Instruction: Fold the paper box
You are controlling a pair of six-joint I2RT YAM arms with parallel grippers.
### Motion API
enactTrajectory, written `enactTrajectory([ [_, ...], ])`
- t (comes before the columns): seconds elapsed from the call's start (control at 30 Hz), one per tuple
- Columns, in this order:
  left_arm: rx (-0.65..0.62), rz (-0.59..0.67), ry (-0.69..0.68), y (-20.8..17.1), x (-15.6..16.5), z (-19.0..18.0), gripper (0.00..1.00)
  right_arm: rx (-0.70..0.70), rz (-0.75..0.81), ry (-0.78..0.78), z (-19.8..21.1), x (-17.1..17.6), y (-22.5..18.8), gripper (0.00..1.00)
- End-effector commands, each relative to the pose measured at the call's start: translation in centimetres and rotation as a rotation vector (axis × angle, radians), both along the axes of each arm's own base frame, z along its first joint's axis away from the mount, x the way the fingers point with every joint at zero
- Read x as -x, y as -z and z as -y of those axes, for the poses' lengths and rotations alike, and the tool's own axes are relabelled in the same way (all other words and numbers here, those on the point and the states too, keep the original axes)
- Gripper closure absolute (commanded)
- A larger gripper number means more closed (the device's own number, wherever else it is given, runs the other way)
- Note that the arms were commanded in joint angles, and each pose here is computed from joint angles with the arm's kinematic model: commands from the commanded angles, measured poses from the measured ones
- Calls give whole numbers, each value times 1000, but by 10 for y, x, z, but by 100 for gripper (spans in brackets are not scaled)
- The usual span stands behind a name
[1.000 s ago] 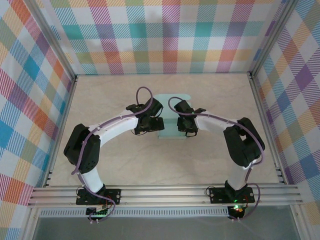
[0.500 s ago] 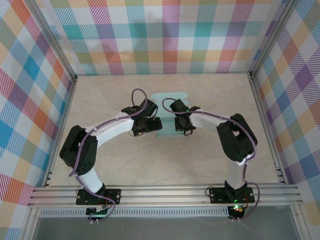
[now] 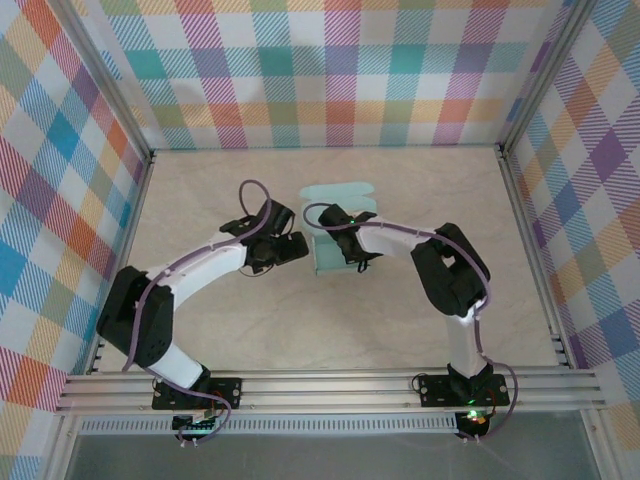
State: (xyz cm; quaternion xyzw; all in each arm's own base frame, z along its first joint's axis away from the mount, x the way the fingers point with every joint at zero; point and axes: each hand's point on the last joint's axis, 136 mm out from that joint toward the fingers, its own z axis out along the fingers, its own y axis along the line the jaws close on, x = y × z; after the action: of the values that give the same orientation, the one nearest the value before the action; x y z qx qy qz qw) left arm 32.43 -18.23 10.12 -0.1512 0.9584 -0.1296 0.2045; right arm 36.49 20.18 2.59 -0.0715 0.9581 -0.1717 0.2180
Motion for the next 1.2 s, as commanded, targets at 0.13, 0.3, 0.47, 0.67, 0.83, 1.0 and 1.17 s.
enactTrajectory([
  [0.13,17,39,-77,-10,2,-33,7,270,-249,39,51,52,79,100],
  [0.3,15,37,-88,-10,5,-39,6,174,-185,15,36,40,58,100],
  [0.47,24,42,-85,-13,5,-38,6,22,-91,5,19,22,18,87],
  [0.67,14,46,-77,-18,4,-38,5,-60,-17,-18,11,11,-19,74],
  [0.83,16,53,-73,-21,1,-37,5,-131,0,-30,5,9,-31,56],
  [1.0,30,74,-62,-25,-2,-34,5,-186,14,-33,4,9,-40,46],
  [1.17,73,142,9,-40,-18,-19,0,-340,48,-111,-3,2,-69,34],
])
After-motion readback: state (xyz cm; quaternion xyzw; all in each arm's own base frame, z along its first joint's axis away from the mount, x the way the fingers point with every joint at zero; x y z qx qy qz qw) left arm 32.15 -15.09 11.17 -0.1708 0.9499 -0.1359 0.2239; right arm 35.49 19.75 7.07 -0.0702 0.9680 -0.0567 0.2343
